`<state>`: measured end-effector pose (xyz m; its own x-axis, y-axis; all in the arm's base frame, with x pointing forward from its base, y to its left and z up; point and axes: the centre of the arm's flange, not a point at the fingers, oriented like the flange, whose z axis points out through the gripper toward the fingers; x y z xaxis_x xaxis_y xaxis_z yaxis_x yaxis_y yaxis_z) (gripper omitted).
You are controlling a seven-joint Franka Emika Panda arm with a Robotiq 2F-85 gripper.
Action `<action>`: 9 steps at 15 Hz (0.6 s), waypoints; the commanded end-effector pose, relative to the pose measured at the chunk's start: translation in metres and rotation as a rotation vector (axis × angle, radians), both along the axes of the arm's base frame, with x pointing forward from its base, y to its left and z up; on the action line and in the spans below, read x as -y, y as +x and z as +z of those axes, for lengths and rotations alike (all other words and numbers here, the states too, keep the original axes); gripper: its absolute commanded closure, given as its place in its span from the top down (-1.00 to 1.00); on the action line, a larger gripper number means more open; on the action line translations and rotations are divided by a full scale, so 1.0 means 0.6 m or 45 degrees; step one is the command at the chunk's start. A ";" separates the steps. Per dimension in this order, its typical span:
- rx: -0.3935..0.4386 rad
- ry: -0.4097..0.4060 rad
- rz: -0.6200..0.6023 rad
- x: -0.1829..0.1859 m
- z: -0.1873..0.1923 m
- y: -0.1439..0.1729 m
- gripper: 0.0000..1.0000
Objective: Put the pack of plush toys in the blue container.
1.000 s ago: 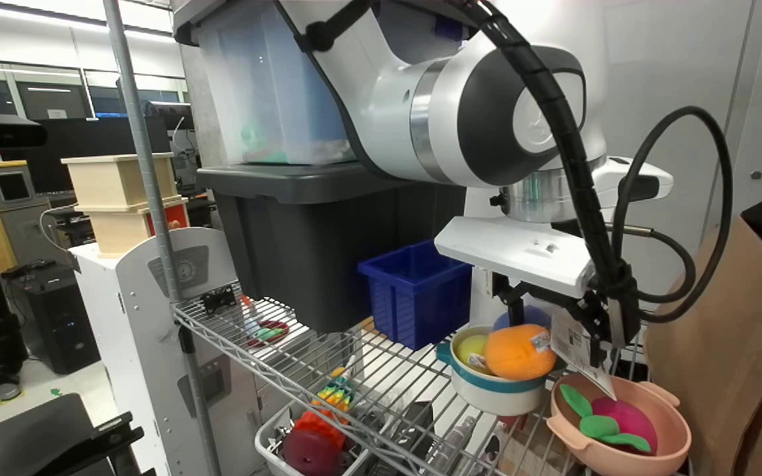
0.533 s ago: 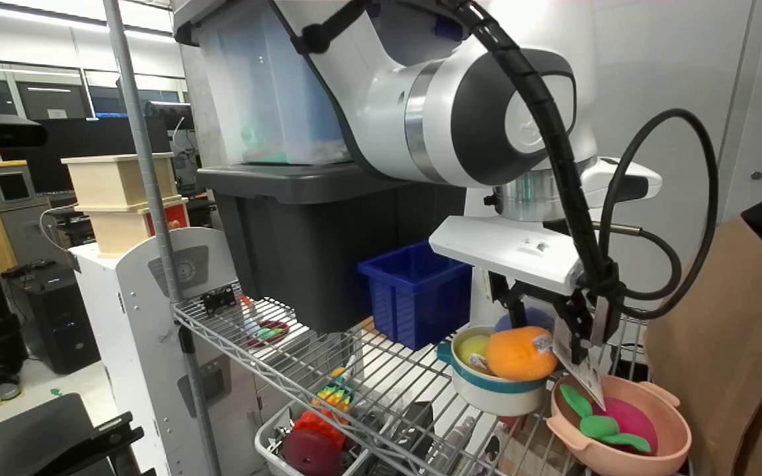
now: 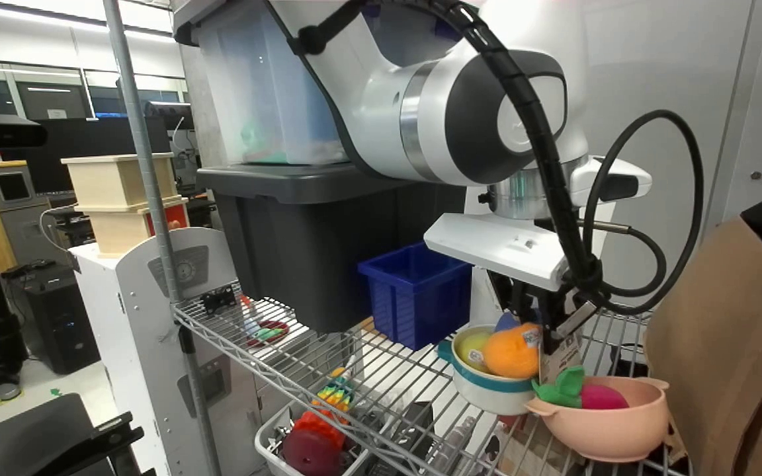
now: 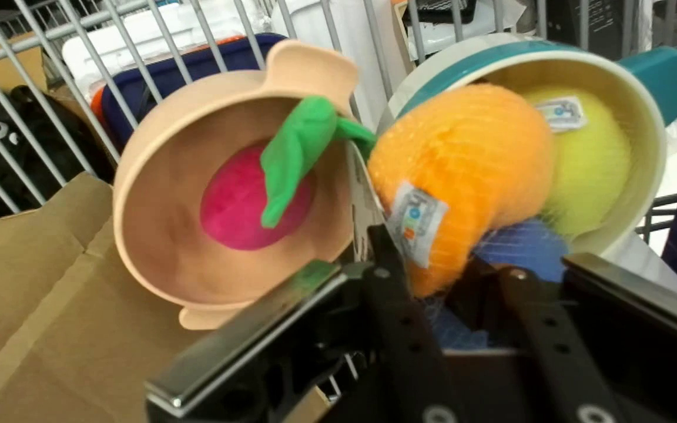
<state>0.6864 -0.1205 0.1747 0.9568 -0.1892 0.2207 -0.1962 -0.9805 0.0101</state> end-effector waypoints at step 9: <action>0.023 0.022 -0.078 0.020 0.009 0.007 -0.94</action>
